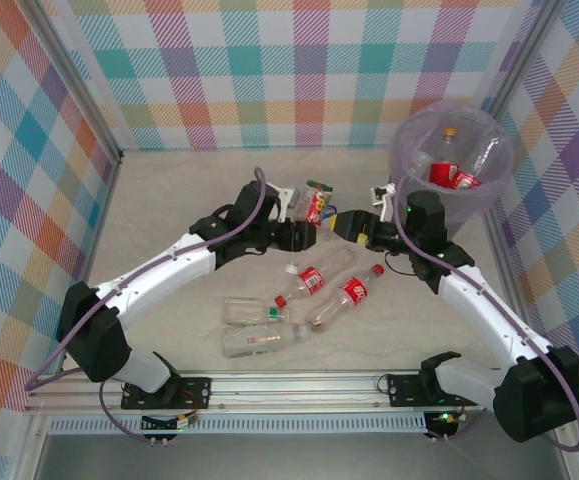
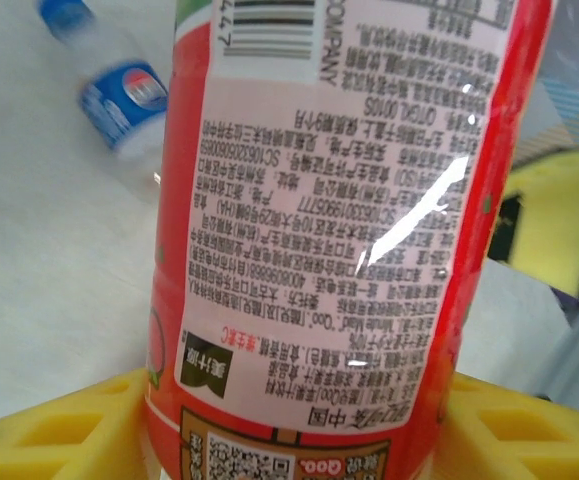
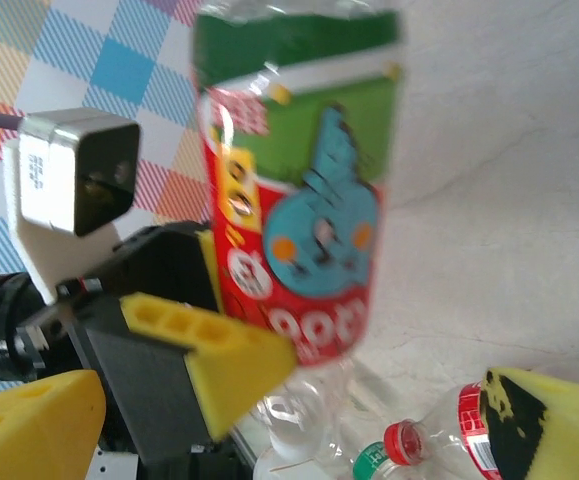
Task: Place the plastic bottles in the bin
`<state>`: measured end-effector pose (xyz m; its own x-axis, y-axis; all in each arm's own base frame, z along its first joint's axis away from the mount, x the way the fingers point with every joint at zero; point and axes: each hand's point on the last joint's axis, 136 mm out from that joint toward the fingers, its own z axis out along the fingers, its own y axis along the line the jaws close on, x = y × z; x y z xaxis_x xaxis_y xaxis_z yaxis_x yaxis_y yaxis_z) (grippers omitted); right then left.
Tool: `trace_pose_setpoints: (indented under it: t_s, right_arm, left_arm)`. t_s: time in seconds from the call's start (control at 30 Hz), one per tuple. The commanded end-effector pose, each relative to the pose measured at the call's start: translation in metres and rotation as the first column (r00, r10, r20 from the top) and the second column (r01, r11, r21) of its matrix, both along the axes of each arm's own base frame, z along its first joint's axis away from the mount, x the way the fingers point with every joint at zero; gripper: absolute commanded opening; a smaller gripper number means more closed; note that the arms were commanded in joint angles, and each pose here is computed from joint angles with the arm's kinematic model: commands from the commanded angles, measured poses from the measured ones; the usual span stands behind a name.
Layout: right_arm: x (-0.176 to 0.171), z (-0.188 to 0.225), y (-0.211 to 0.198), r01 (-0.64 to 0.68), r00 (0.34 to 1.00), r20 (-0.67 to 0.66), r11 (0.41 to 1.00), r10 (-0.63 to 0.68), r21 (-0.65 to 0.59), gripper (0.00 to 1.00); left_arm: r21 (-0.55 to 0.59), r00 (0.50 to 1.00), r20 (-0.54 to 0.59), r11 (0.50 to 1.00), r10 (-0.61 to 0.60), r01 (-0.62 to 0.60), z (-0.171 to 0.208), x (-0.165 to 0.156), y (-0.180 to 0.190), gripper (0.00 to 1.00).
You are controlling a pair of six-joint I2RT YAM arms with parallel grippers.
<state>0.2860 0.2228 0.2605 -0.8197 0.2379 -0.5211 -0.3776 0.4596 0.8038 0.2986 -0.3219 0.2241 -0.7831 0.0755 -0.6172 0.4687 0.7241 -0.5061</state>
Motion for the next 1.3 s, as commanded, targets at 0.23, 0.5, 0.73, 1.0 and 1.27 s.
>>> trace_pose_setpoints:
  t_s: [0.23,0.5,0.73,1.0,1.27]
  right_arm:
    - [0.018,0.007,0.002,0.076,0.995,0.066,0.997,-0.074,-0.032,0.94]
    - [0.019,0.007,-0.009,0.144,0.986,0.094,0.989,-0.140,-0.045,0.81]
    - [0.018,0.008,-0.015,0.174,0.980,0.109,0.982,-0.165,-0.069,0.63]
    - [0.023,0.026,-0.021,0.219,0.967,0.146,0.973,-0.208,-0.067,0.57]
    - [0.050,0.114,-0.067,0.449,0.838,0.466,0.844,-0.284,-0.292,0.54]
  left_arm:
    - [-0.134,0.979,-0.017,0.970,-0.204,0.200,0.009,-0.037,-0.041,0.54]
    - [-0.144,0.959,-0.039,0.951,-0.281,0.273,0.000,-0.049,-0.056,0.52]
    - [-0.157,0.972,-0.020,0.961,-0.235,0.230,0.009,-0.038,-0.059,0.57]
    - [-0.151,0.990,0.012,0.978,-0.142,0.142,0.019,-0.024,-0.051,0.98]
    - [-0.016,0.995,0.045,0.996,0.093,-0.092,0.012,-0.021,0.011,1.00]
